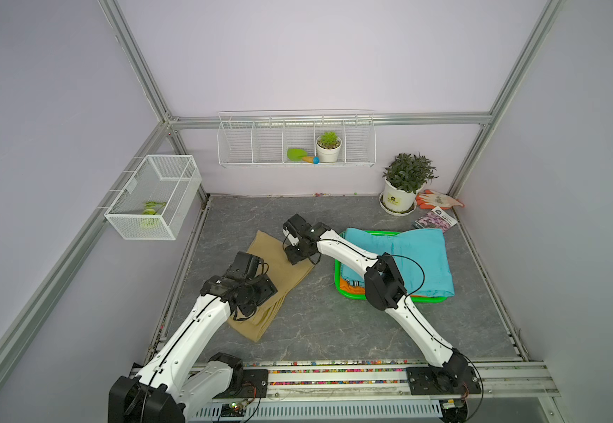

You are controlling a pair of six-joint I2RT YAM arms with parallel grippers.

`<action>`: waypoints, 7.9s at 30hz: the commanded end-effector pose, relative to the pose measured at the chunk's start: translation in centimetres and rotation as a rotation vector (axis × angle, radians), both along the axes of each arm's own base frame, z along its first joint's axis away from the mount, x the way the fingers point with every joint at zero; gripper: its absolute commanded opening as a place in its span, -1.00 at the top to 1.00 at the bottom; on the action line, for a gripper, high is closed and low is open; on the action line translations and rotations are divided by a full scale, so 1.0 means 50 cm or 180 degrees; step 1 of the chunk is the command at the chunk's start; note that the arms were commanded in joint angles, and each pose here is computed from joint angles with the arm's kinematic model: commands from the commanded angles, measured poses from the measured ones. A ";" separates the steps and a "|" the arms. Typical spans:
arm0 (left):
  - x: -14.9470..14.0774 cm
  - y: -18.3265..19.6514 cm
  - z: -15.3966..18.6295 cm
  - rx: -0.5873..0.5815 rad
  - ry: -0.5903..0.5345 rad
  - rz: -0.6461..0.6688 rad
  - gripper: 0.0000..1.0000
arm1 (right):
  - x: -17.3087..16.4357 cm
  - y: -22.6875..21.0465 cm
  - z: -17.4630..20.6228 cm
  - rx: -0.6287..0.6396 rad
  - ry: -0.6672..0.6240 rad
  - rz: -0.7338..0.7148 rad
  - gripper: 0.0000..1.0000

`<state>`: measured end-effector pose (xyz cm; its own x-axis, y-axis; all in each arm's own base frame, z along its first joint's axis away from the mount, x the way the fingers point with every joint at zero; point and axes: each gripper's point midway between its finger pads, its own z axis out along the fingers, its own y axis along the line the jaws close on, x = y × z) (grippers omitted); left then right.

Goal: Put the folded long pants in the basket
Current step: Pick up the long pant at the center of the board, then place the long pant in the basket.

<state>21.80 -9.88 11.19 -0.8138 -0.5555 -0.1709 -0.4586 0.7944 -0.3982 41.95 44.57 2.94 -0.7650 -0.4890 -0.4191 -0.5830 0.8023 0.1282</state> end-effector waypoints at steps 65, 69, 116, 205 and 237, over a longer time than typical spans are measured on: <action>0.056 0.142 -0.184 0.0391 0.0374 0.0918 0.38 | -0.009 -0.175 0.042 -0.0055 0.0279 -0.0825 0.99; 0.063 0.157 -0.129 0.0497 0.0289 0.0930 0.92 | -0.017 -0.144 0.076 0.0103 0.0228 -0.0703 1.00; 0.311 -0.549 0.233 -0.0954 -0.0840 -0.2191 1.00 | -0.264 -0.980 0.441 -0.0173 -0.0954 -0.3434 1.00; 0.016 -0.548 0.211 -0.2108 0.0399 -0.2863 0.24 | -0.340 -1.044 0.311 -0.0562 -0.0119 -0.3768 0.68; 0.120 -0.576 0.079 -0.1258 0.0319 -0.2814 0.29 | -0.319 -1.025 0.290 -0.0349 0.0088 -0.3793 -0.09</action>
